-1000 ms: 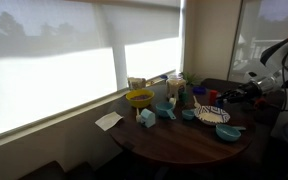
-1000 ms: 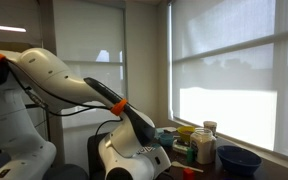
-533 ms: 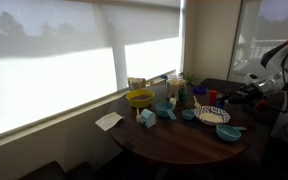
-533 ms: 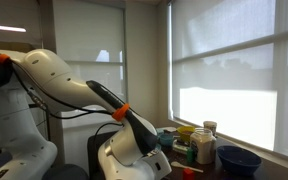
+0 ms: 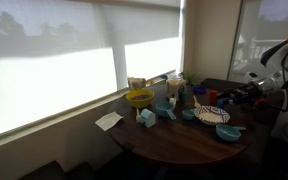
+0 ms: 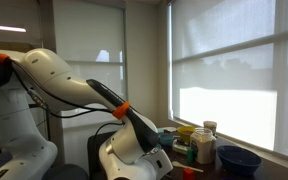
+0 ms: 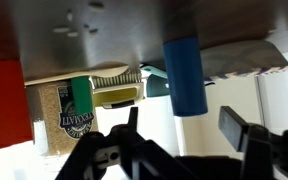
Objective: Pick up the green cylinder and make it stand vertically near the sugar jar, pick up the blue cylinder and make it stand vertically on the table
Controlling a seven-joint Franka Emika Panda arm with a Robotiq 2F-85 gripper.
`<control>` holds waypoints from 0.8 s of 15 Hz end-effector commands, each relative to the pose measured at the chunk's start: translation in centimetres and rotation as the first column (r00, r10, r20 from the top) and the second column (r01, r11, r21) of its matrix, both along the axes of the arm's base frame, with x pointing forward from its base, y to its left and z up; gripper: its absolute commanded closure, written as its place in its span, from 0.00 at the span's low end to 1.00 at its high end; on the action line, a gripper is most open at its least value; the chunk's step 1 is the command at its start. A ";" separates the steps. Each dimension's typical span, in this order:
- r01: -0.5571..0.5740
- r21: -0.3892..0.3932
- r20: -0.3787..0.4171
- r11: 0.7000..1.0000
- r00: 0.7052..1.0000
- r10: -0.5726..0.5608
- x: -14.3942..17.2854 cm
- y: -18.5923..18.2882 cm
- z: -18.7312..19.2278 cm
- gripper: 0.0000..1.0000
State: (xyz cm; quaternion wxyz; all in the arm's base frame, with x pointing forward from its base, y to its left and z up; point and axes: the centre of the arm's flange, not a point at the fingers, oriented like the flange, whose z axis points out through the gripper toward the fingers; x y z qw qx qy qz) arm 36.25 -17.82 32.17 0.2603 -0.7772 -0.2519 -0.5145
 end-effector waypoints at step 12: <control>-0.124 -0.274 -0.176 0.954 0.981 0.077 4.2 -1.6 14.1 0.00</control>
